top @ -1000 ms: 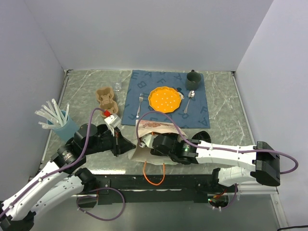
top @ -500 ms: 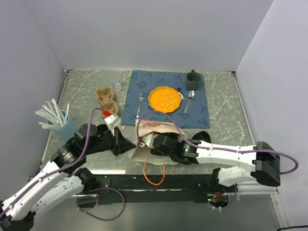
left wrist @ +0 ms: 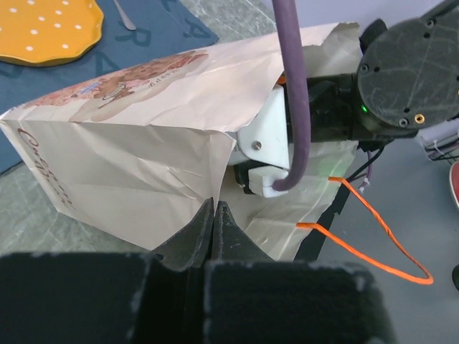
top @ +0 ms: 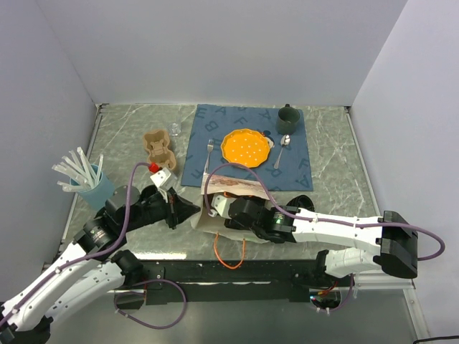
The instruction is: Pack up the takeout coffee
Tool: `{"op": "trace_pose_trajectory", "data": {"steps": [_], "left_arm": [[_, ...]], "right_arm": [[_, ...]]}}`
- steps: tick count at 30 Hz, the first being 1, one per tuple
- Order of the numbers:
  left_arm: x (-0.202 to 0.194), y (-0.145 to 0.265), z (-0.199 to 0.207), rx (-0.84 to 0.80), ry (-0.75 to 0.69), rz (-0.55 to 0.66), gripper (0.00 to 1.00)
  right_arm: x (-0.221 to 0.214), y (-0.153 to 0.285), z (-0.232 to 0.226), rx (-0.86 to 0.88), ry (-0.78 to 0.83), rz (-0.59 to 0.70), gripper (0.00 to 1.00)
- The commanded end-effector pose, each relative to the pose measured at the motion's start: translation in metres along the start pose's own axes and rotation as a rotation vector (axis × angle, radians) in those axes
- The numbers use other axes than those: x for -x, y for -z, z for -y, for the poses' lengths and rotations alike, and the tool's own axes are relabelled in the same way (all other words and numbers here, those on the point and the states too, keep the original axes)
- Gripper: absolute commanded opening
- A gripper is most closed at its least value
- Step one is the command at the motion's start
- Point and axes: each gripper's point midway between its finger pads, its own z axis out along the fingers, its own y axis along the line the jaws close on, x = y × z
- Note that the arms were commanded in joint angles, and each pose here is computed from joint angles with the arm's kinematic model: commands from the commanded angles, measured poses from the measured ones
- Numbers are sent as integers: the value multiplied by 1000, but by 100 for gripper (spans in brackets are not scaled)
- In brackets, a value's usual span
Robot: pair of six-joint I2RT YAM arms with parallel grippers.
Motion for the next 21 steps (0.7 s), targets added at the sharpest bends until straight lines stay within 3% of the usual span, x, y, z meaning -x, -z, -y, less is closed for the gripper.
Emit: {"op": "trace_pose_trajectory", "data": {"steps": [1,5,11,21], "left_arm": [[10,3,20,-109,-52,53,1],[-2,5,20,-112,-25,-6,1],[1,8,20,-102,-9,15,1],[-6,2,16,-89,30,-12,1]], "right_arm": [[8,4,25,-95,-35,17,41],[15,5,42,-179,-41,18,40],[16,5,50,-235,-50,44,40],[0,0,36,-193,-84,58,41]]}}
